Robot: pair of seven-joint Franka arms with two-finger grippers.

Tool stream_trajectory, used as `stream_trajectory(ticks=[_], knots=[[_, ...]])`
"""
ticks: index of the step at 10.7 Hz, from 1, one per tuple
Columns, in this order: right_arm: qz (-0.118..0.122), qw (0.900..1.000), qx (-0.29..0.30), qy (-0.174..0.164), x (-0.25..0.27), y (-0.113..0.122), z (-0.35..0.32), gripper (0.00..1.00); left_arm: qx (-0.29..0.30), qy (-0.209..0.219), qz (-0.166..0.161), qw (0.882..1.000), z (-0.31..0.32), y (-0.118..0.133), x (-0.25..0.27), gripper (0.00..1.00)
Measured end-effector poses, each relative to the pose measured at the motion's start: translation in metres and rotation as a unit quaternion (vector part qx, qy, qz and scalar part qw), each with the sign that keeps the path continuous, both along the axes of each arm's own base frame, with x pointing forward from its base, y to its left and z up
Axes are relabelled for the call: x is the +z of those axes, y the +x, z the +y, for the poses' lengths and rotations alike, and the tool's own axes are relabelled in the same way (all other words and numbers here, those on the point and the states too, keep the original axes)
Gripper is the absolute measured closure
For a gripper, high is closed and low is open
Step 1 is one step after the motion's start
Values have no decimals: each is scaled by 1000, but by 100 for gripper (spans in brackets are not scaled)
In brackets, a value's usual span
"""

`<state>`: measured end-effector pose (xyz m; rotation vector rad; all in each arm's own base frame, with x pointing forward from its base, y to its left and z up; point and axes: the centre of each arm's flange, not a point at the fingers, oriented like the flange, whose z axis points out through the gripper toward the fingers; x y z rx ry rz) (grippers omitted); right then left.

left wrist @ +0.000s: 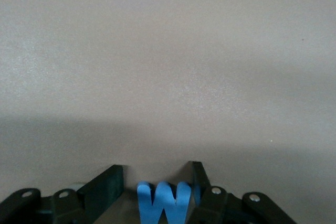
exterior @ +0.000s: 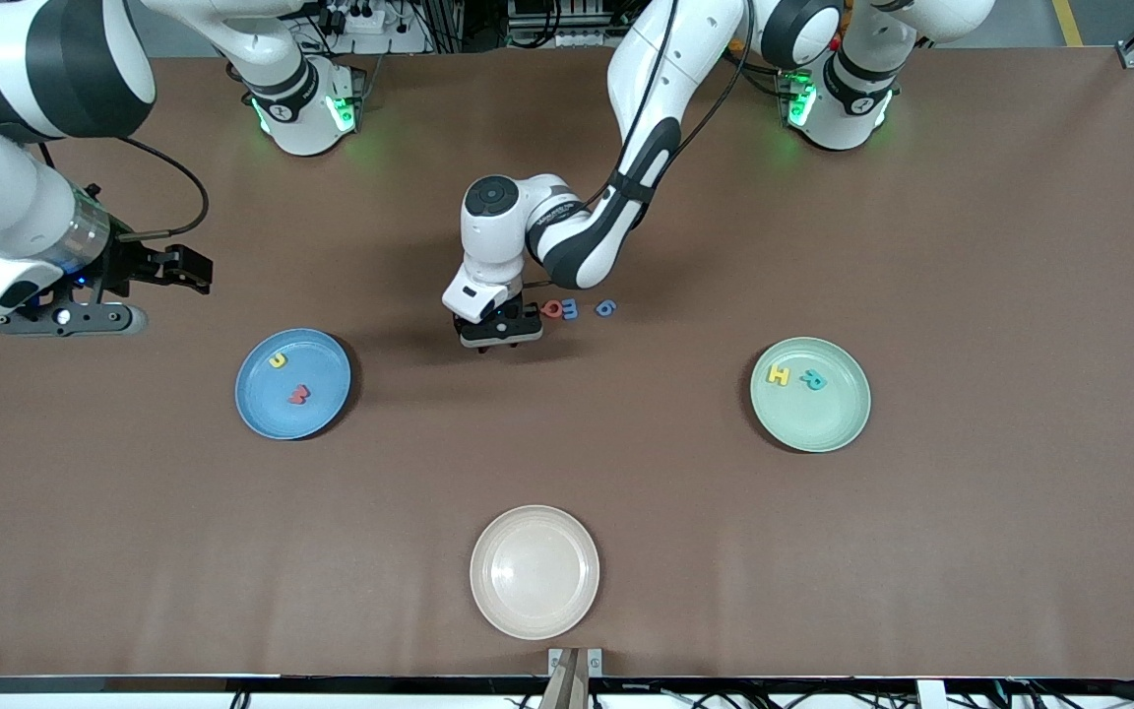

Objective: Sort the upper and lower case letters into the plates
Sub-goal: 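Lift the blue W with the left gripper while the right gripper withdraws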

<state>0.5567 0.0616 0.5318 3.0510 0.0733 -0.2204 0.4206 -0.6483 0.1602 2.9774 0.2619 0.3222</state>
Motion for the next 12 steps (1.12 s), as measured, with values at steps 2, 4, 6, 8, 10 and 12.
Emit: stream_trajectory(ticks=[2,4,6,8,10,12], knots=[[0,1000,0,0,0,0,0,0,-1,-2,-1,1000,-1,0,2,44],[0,1000,-3,0,0,0,-3,0,-1,-3,-2,1000,-2,-1,2,49],[1,1000,-6,0,-1,1,-7,0,-2,-4,-2,1000,-3,-1,3,55],[2,1000,-7,1,-2,1,-7,0,-2,-4,-2,1000,-3,-1,3,55],[3,1000,-7,1,-3,2,-7,0,-2,-4,-2,1000,-3,-1,3,55],[3,1000,-7,1,-3,2,-7,0,1,-4,1,1000,-2,1,4,55]])
